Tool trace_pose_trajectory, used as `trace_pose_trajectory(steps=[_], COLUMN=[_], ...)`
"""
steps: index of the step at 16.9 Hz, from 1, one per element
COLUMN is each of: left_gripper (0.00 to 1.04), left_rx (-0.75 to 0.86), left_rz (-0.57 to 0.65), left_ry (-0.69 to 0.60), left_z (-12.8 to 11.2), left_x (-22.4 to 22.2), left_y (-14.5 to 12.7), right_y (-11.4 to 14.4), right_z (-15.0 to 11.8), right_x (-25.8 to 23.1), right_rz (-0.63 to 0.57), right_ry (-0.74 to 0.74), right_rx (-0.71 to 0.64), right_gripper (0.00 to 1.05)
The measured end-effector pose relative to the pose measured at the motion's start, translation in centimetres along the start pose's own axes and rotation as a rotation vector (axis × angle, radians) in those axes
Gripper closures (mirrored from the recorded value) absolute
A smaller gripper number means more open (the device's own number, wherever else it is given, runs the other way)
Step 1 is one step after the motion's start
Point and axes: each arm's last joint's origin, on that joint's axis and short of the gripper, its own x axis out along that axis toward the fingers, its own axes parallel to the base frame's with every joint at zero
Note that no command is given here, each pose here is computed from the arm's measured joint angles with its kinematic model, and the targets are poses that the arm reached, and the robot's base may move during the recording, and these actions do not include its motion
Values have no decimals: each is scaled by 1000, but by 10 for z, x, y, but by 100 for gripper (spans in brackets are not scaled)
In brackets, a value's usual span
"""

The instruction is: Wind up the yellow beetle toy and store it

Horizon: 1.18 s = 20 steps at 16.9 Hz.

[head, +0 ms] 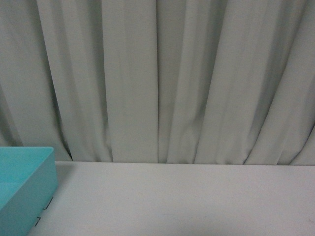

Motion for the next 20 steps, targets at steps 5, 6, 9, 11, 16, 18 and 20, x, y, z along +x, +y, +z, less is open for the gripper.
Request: trace_pose_trajectory(steps=[5, 6, 9, 11, 16, 18, 20], left_gripper=[103, 103, 103, 103, 103, 96, 77], left_rx=[0, 0, 0, 0, 0, -1, -1], left_rz=[0, 0, -3, 0, 0, 0, 0], left_ry=[-6, -5, 50, -2, 2, 2, 2], left_z=[0, 0, -7, -2, -3, -3, -3], left_x=[-6, -7, -16, -19, -19, -19, -19], left_y=[0, 0, 0, 0, 0, 0, 0], right_y=[0, 0, 0, 0, 0, 0, 0], right_z=[0, 0, 0, 0, 0, 0, 0], right_x=[0, 0, 0, 0, 0, 0, 0], right_rz=[0, 0, -1, 0, 0, 0, 0], right_ry=[0, 0, 0, -2, -1, 0, 0], right_rx=[0, 0, 0, 0, 0, 0, 0], right_gripper=[7, 7, 7, 7, 7, 7, 7])
